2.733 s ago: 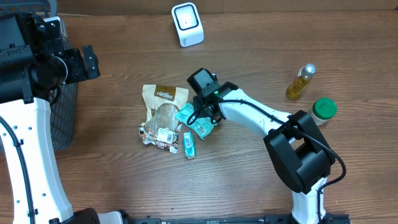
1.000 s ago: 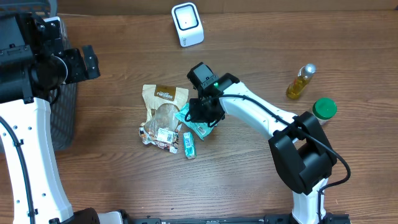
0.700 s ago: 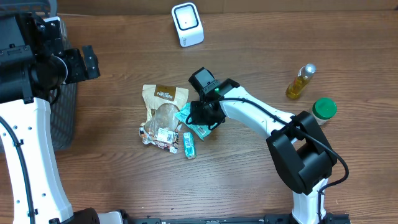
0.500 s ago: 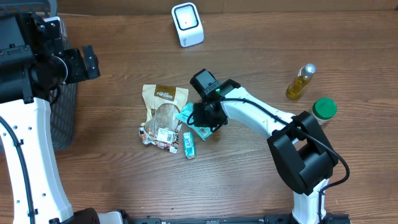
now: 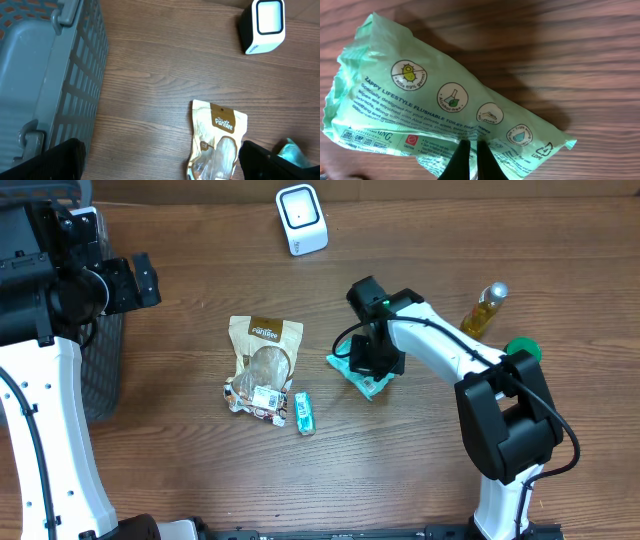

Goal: Scan the item barcode

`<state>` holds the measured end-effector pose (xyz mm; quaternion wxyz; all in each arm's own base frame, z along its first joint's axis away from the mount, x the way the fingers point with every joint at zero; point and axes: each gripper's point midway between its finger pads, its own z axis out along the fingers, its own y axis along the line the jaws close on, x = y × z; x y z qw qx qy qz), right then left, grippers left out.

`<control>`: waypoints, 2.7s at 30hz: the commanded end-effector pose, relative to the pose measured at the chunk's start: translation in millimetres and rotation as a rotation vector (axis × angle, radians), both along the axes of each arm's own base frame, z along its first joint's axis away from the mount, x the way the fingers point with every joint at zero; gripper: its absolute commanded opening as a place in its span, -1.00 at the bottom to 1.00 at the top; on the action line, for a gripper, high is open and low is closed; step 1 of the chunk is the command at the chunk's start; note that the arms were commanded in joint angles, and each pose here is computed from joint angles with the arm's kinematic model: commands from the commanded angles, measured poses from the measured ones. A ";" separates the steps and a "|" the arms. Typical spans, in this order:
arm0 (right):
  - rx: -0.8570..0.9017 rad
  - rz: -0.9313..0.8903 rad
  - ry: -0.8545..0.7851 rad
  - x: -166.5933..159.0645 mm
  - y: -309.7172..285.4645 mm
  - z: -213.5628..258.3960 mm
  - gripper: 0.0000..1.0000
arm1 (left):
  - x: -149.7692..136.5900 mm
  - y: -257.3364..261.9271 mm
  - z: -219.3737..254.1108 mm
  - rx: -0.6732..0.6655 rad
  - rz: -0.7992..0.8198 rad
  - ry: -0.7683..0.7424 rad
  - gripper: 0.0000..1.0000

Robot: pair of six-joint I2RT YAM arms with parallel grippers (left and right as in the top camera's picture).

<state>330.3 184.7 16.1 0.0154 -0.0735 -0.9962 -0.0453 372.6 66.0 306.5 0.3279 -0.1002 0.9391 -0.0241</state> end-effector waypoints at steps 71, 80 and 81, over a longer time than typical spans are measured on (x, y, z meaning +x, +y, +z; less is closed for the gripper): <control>-0.039 0.347 -0.019 -10.4 -8.7 1.9 -0.11 | 1.7 -0.3 3.6 0.000 0.003 -0.011 0.99; -0.005 0.346 0.081 -29.7 -6.7 16.2 -0.60 | 1.8 -0.3 3.7 0.000 0.003 -0.011 0.99; 0.006 0.345 0.085 -30.6 -4.9 16.4 -0.64 | 1.8 -0.3 3.7 0.000 0.003 -0.011 0.99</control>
